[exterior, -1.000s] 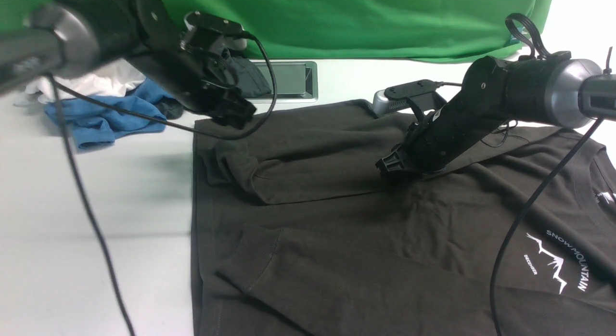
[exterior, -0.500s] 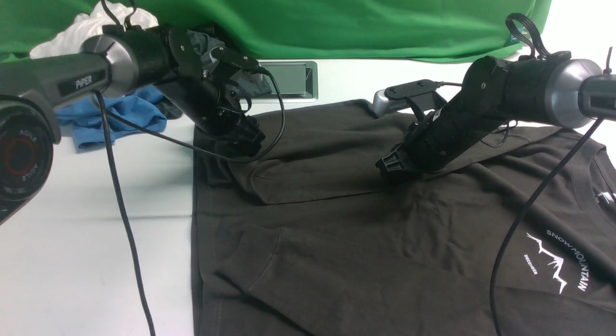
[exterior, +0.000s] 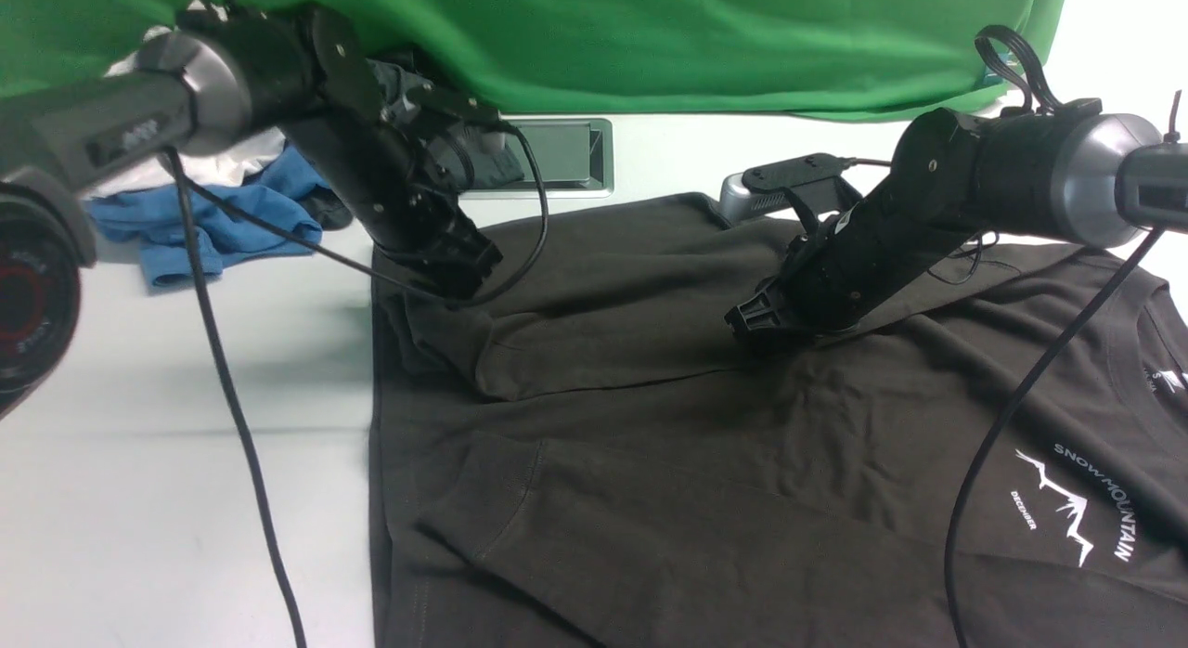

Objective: Fold a long-sleeved shirt on a white desktop.
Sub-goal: 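Fold the left side of the dark shirt inward over its body with the left gripper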

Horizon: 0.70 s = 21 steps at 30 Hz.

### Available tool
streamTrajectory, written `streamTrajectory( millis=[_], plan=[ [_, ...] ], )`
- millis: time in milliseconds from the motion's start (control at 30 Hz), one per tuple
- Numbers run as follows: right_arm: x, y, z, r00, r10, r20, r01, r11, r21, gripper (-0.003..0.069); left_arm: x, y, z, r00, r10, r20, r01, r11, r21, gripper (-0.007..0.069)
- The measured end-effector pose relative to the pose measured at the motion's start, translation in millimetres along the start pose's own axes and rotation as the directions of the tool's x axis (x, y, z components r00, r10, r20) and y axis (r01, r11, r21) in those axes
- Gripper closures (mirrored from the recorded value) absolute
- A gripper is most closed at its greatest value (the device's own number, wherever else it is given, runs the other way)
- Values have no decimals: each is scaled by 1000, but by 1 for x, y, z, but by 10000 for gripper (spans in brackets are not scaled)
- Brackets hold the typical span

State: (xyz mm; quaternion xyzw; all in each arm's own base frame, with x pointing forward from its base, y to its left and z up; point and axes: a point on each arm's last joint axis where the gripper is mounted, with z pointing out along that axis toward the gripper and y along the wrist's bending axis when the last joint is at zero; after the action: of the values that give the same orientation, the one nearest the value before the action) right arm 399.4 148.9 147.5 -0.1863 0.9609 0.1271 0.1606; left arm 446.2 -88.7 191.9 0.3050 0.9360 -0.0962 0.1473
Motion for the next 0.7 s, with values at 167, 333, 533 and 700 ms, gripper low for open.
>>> streamTrajectory(
  millis=[167, 333, 533, 700],
  plan=[
    [0, 0, 0, 1000, -5, 1, 5, 1000, 0, 442, 1, -8, -26, 1000, 3, -19, -3, 1000, 21, 599],
    [0, 0, 0, 1000, -6, 3, 6, 1000, 2, 440, 10, -14, -30, 992, -11, -127, 19, 998, 66, 599],
    [0, -1, 0, 1000, -11, 2, 11, 1000, 2, 441, 20, -14, -23, 978, -100, -186, 111, 993, 50, 597],
    [0, -1, 0, 1000, -16, 1, 16, 1000, 1, 441, 47, -15, -5, 943, -106, -314, 118, 993, 19, 583]
  ],
)
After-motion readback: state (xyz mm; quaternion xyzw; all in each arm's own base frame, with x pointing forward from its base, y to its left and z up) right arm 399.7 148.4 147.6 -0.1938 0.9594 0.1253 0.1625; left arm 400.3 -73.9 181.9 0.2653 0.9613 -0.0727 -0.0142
